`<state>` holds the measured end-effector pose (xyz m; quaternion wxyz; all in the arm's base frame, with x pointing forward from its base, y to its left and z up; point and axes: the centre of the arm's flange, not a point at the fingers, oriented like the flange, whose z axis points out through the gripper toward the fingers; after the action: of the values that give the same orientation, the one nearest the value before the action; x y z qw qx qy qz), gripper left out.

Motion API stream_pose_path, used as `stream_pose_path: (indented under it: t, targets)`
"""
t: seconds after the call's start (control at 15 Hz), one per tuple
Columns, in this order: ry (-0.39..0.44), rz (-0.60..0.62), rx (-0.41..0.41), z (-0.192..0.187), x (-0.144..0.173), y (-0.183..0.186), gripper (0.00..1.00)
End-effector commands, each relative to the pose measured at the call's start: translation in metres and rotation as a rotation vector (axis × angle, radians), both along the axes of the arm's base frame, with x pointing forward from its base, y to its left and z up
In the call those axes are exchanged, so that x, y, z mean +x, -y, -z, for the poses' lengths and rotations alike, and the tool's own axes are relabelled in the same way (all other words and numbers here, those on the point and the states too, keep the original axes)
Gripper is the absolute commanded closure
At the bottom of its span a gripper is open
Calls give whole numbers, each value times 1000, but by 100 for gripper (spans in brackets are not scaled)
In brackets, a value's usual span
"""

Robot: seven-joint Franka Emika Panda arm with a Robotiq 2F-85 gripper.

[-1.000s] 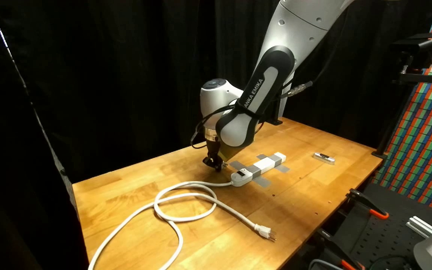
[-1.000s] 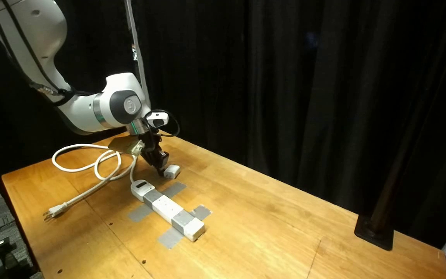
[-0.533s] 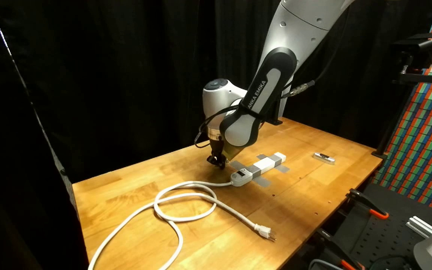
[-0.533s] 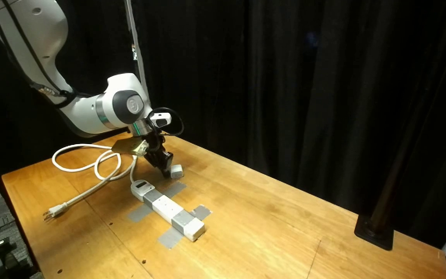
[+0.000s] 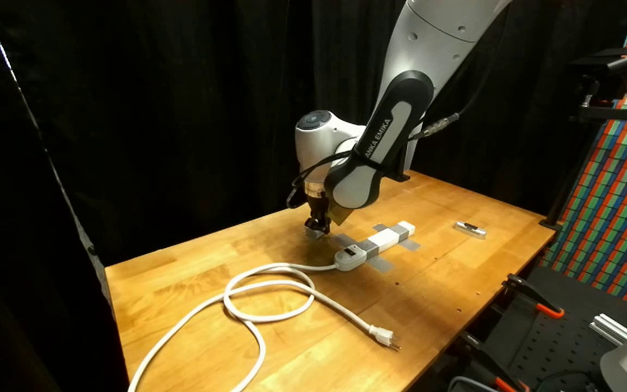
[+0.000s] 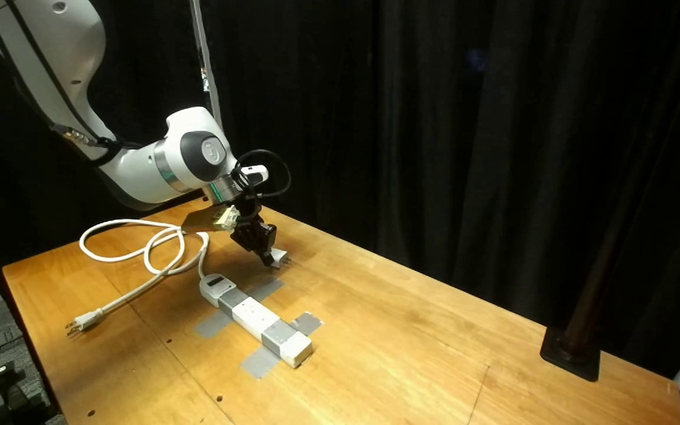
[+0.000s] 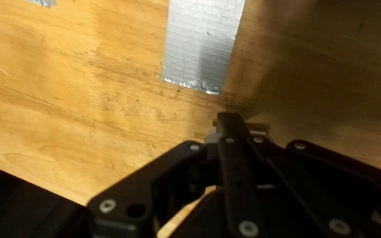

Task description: Plug the charger to the adapter

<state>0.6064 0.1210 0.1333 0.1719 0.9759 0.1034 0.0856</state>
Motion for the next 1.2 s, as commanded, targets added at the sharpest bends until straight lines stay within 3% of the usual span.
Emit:
stream_pose_path:
  t: [0.0,0.27,0.33,0.47,0.67,1.0,1.13]
  targets:
    - [70,-14,-57,-4,9,-5,99]
    - [236,0,-180,-65,18,-7,96]
    - [283,5,-207,-82,18,-10,71]
    - [376,-10,-275,-112,14,-20,68]
    - [513,-41,-382,-130,-1,-39,44]
    - [753,36,-494,-115,-26,-71,6]
    - [828,90,-535,-98,-39,-85,0]
